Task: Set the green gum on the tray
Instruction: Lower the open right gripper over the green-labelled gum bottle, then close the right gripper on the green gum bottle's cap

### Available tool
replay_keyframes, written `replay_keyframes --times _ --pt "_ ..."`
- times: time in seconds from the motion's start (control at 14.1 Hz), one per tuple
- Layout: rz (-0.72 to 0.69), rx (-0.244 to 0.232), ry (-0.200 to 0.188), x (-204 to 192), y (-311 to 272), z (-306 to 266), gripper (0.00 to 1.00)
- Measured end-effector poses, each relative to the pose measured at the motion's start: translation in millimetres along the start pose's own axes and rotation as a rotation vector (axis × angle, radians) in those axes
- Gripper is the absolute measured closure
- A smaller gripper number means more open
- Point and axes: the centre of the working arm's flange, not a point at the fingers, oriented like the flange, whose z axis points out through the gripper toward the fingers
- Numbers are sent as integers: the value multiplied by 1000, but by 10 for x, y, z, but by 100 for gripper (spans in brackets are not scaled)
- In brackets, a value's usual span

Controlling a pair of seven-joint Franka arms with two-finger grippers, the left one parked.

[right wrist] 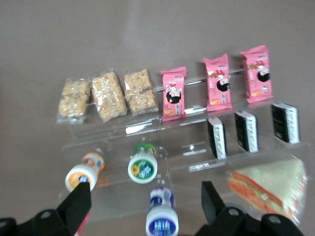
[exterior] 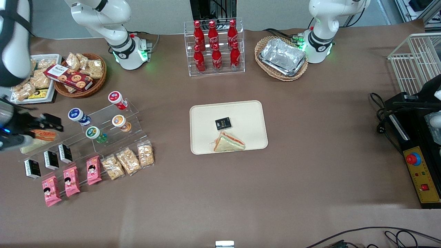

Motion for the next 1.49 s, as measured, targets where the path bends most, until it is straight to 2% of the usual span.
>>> replay_keyframes --times 0.14,0.35,0.64,0.92,1.35,1.49 --pt "-8 -4 12 27 -7 486 0" --pt "-14 -17 52 -57 -35 1165 0" --pt "-17 -19 68 -343 -125 1799 0" --pt "-20 -14 62 -579 -195 2086 0" --pt "-19 -8 56 -692 -225 2126 1" --pt "-20 -12 67 -685 -223 2124 16"
